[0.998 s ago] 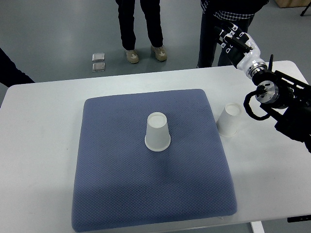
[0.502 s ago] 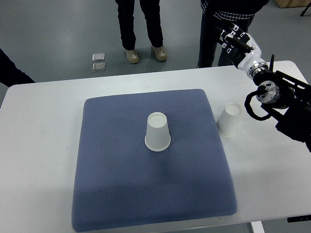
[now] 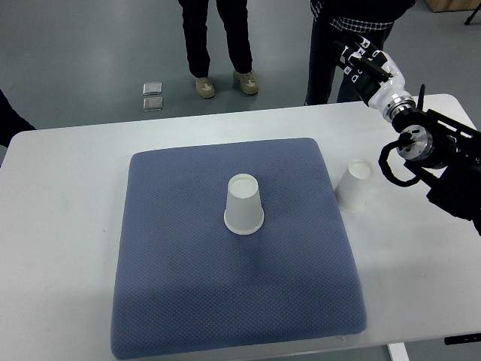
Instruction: Stack paper cups
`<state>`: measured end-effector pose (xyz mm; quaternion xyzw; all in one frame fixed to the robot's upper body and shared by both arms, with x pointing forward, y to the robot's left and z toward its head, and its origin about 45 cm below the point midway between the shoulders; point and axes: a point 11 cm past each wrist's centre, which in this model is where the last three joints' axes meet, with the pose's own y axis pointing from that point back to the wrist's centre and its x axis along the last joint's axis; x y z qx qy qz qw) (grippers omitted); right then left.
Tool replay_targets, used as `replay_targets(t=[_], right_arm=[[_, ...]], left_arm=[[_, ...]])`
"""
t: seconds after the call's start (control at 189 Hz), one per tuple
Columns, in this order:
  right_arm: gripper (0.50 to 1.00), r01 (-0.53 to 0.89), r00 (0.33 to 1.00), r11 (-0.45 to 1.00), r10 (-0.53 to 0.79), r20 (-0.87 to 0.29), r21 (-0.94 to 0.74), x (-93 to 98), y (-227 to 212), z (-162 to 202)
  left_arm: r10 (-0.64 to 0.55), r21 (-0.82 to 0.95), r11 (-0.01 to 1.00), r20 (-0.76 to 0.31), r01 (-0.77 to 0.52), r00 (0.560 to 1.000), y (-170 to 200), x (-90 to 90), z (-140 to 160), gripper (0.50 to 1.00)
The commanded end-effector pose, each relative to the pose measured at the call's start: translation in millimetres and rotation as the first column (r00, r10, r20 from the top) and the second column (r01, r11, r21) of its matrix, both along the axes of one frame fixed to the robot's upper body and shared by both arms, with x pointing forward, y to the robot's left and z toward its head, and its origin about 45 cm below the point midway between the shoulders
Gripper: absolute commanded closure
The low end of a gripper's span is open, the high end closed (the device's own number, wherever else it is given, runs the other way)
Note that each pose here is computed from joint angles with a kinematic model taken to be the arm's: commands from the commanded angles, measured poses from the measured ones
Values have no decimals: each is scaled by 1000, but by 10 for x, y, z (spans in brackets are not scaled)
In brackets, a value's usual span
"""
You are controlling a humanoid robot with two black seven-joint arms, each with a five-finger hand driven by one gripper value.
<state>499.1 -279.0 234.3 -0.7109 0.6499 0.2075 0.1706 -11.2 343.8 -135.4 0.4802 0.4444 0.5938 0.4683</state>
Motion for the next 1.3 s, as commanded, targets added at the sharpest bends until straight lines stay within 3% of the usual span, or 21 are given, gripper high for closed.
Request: replay_targets(t=[0.0, 0.296, 0.491, 0.692, 0.94, 1.077, 1.293], right_arm=[[587, 1, 1000, 1000, -1, -1, -2, -1, -2, -3], [587, 12, 1000, 1000, -12, 5, -21, 9, -82, 49], [587, 17, 998, 997, -14, 53, -71, 74, -266, 322], [589, -44, 986, 934, 97, 133, -354, 28, -543, 718], [587, -204, 938, 696, 341, 68, -689, -252, -852, 984], [589, -343, 863, 458, 498, -83, -820, -501, -874, 934], [589, -424, 756, 122, 594, -276, -897, -720, -808, 833]], left_arm=[[0, 0, 1000, 2, 0, 1000, 0, 2, 0, 500], [0, 0, 1000, 0, 0, 1000, 0, 0, 0, 500], [0, 0, 1000, 0, 0, 1000, 0, 0, 0, 500], [0, 0, 1000, 0, 0, 1000, 0, 0, 0, 500], [0, 0, 1000, 0, 0, 1000, 0, 0, 0, 500], [0, 0, 1000, 2, 0, 1000, 0, 2, 0, 500], [0, 0, 1000, 0, 0, 1000, 0, 0, 0, 500]])
